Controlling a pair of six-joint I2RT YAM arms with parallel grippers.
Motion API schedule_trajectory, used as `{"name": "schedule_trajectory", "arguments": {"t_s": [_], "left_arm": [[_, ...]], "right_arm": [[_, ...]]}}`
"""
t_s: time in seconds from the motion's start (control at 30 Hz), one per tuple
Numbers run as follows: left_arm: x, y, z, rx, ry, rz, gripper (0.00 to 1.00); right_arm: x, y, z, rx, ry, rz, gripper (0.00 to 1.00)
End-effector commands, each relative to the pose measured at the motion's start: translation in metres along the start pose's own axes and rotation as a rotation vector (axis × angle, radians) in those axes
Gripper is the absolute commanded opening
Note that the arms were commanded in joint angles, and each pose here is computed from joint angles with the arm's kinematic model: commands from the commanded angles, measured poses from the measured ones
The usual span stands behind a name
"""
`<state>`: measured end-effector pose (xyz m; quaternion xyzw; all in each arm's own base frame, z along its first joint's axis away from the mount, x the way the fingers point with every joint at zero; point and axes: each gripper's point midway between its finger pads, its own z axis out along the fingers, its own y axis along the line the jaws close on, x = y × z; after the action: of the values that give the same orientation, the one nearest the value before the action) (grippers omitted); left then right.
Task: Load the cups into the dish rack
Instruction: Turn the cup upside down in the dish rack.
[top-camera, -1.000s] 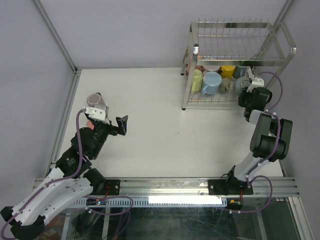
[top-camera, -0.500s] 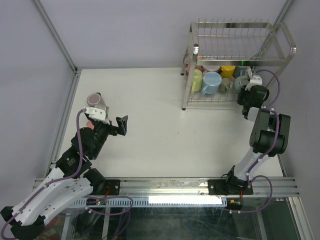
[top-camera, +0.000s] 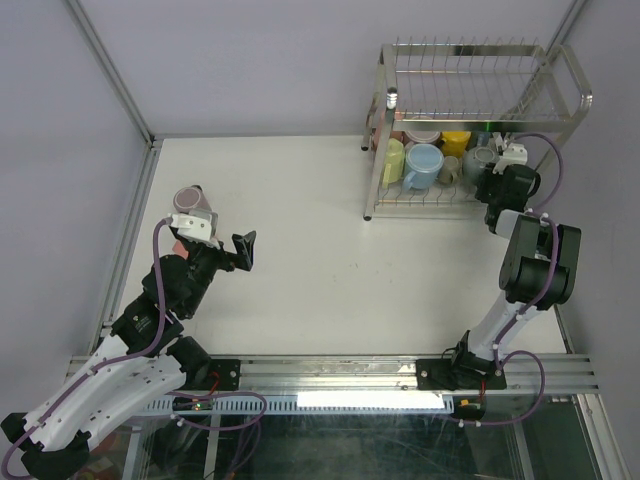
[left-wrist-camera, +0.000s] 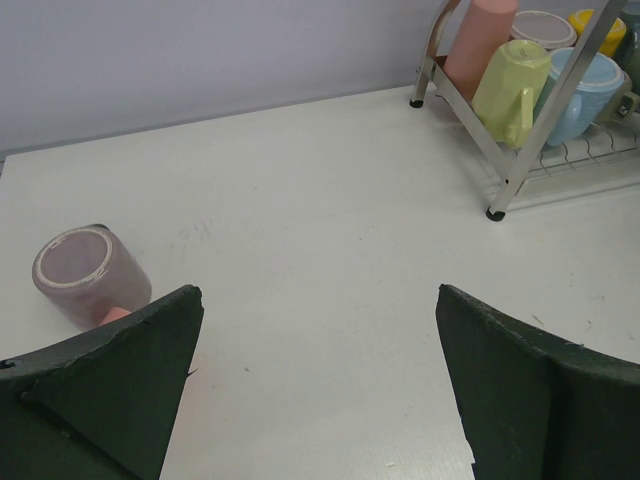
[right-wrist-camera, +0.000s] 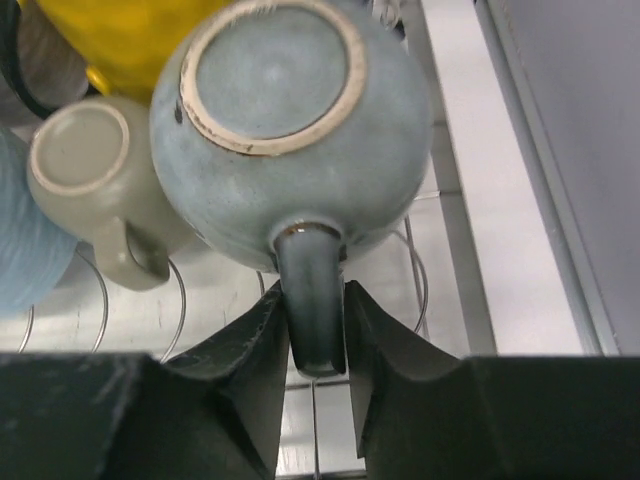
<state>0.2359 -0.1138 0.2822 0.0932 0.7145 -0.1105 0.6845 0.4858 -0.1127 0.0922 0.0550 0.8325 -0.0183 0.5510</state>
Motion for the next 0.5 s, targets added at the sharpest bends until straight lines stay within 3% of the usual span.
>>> {"name": "schedule_trajectory", "arguments": {"t_s": [0.0,0.47], "left_arm": [[-0.007,0.003,0.000,-0.015,-0.025,0.010,0.99],[-0.008,0.003,-0.001,-0.015,-0.029,0.008,0.99]], "right_arm": [[-0.067,-0.001,0.000,0.005,-0.191,-0.028,0.32],[-0.084,0.008,-0.034,-0.047,-0.239,-0.060,0.45]]}}
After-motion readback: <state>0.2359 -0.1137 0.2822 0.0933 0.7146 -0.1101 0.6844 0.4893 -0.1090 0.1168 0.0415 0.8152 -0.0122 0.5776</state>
